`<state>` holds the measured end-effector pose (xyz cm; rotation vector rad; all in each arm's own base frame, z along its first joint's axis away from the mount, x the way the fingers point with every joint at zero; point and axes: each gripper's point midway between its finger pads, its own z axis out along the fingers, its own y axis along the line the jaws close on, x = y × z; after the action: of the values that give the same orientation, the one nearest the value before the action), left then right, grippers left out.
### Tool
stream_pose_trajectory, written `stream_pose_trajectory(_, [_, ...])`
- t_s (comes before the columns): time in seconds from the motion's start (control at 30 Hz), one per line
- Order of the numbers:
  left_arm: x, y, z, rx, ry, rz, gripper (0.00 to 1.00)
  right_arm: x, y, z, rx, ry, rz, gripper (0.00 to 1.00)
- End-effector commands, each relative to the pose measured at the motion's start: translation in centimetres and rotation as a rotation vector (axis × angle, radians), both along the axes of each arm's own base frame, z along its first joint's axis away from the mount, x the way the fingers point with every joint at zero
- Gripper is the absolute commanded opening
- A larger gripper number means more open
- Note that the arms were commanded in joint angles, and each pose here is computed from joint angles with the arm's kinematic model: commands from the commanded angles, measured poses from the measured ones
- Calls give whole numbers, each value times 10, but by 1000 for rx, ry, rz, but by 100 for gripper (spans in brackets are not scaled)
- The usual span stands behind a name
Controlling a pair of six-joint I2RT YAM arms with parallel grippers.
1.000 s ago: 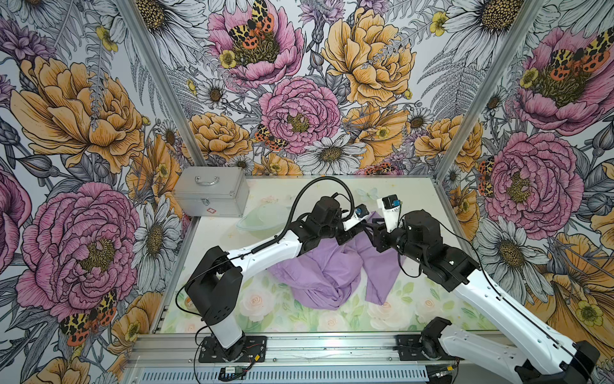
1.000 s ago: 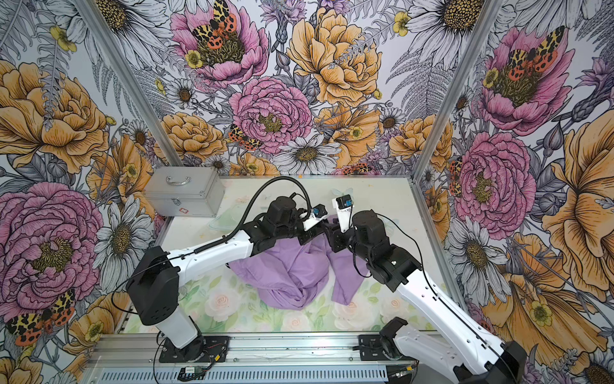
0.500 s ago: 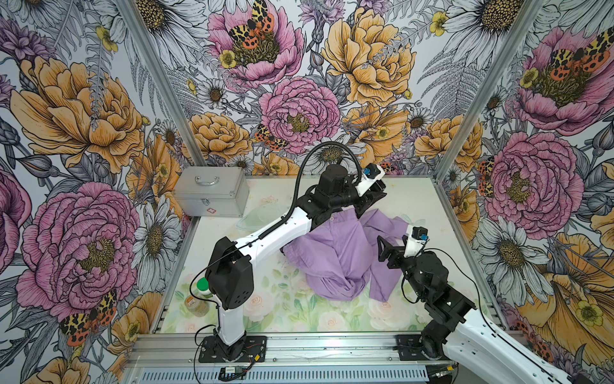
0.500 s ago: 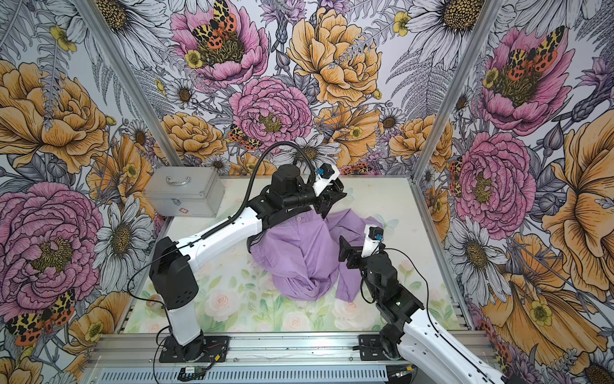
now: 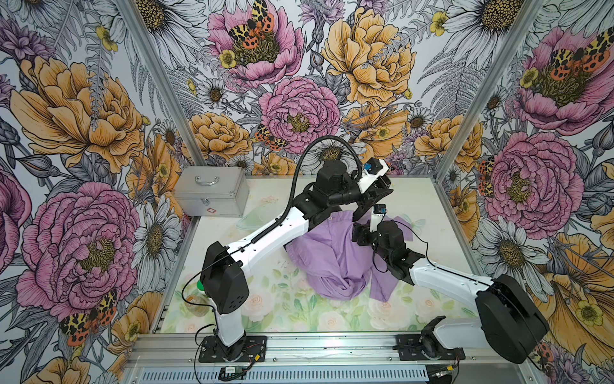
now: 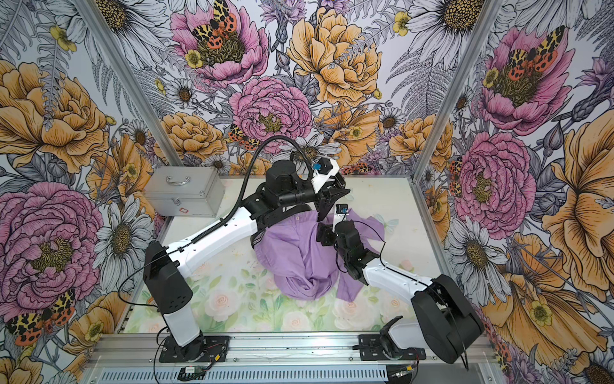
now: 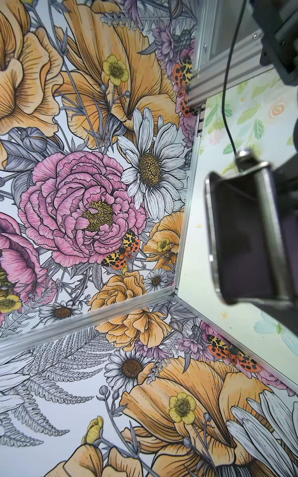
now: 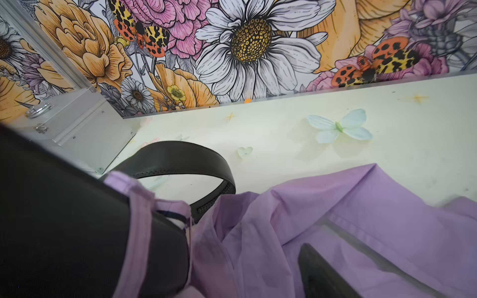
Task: Remove the belt from the trousers
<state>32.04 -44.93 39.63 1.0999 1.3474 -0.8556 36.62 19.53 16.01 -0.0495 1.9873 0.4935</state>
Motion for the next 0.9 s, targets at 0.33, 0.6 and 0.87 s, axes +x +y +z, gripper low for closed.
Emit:
stream_pose_trajectory(0.33, [-40, 85, 99, -226, -43, 59, 11, -15, 22, 48, 89, -108, 170, 1])
stream_pose_trajectory(0.6, [-35, 120, 106, -303, -31, 93, 11, -42, -20, 73, 5, -124, 70, 0])
stream_pose_trajectory(0.87, [-27, 154, 67, -324, 174, 120, 10, -33, -80, 100, -46, -161, -168, 0])
